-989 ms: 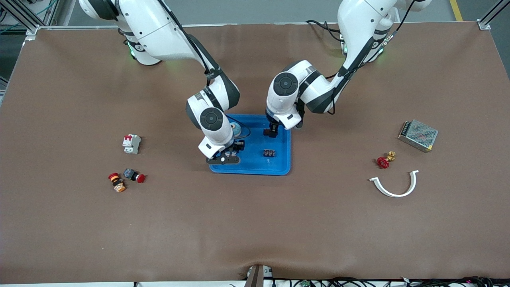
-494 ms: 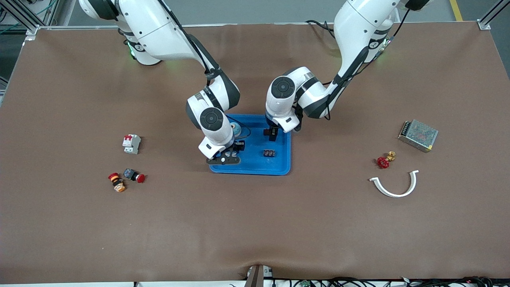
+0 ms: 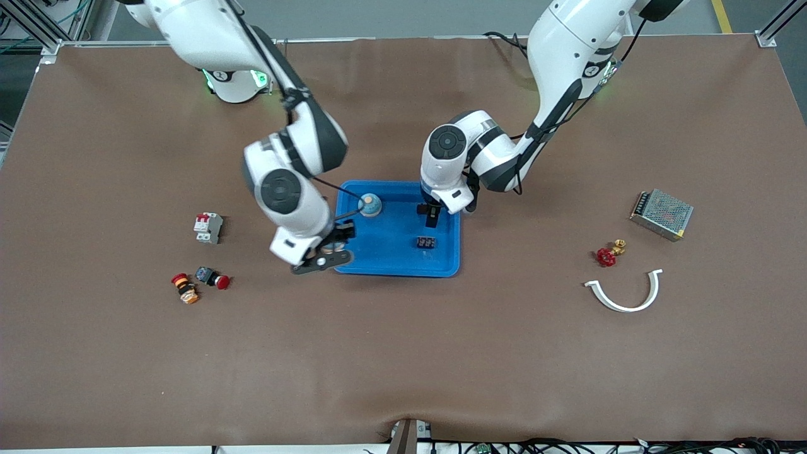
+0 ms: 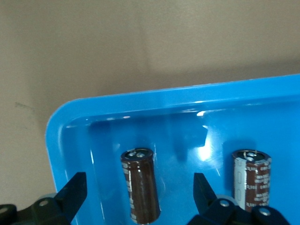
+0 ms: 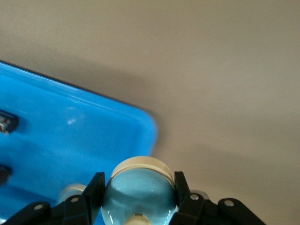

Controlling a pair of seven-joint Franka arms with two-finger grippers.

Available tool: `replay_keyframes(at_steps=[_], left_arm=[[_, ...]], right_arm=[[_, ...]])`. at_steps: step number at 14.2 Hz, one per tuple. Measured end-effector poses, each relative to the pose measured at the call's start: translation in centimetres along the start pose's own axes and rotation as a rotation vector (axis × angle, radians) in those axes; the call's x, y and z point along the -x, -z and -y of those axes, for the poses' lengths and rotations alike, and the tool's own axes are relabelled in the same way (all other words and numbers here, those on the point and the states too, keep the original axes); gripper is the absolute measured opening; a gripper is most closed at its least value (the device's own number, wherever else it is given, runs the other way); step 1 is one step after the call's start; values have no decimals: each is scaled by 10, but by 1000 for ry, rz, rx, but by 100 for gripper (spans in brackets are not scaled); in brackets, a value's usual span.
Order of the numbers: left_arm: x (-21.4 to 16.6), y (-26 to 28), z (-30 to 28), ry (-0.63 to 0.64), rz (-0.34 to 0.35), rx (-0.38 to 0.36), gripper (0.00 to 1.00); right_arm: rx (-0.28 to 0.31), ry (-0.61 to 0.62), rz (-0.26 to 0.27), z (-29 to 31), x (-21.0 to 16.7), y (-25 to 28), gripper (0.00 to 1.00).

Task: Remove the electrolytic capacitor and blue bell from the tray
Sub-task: 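Carry the bell toward the red buttons while the left gripper grasps a capacitor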

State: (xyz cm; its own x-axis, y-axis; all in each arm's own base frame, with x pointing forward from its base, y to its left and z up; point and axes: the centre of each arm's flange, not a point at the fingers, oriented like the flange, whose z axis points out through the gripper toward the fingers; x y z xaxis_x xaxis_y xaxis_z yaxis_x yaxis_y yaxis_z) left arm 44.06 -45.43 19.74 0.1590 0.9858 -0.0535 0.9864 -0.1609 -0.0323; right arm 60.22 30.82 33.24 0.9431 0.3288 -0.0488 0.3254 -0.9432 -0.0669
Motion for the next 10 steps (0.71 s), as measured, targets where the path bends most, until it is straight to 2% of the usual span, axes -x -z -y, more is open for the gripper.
replay_keyframes(at_steps=[2,4,7,10], left_arm=[[1,-3,-4,2,4,-1,100],[3,-7,-7,3,8,-3,100],[8,-12,-6,-3,10,-8,100],[10,-13,-5,-3,11,-8,100]], right_arm=[[6,151,-17,-56,0,30,65],[50,306,-21,-113,1,48,65],[156,453,37,-176,10,59,65],[174,587,73,-230,21,64,65]])
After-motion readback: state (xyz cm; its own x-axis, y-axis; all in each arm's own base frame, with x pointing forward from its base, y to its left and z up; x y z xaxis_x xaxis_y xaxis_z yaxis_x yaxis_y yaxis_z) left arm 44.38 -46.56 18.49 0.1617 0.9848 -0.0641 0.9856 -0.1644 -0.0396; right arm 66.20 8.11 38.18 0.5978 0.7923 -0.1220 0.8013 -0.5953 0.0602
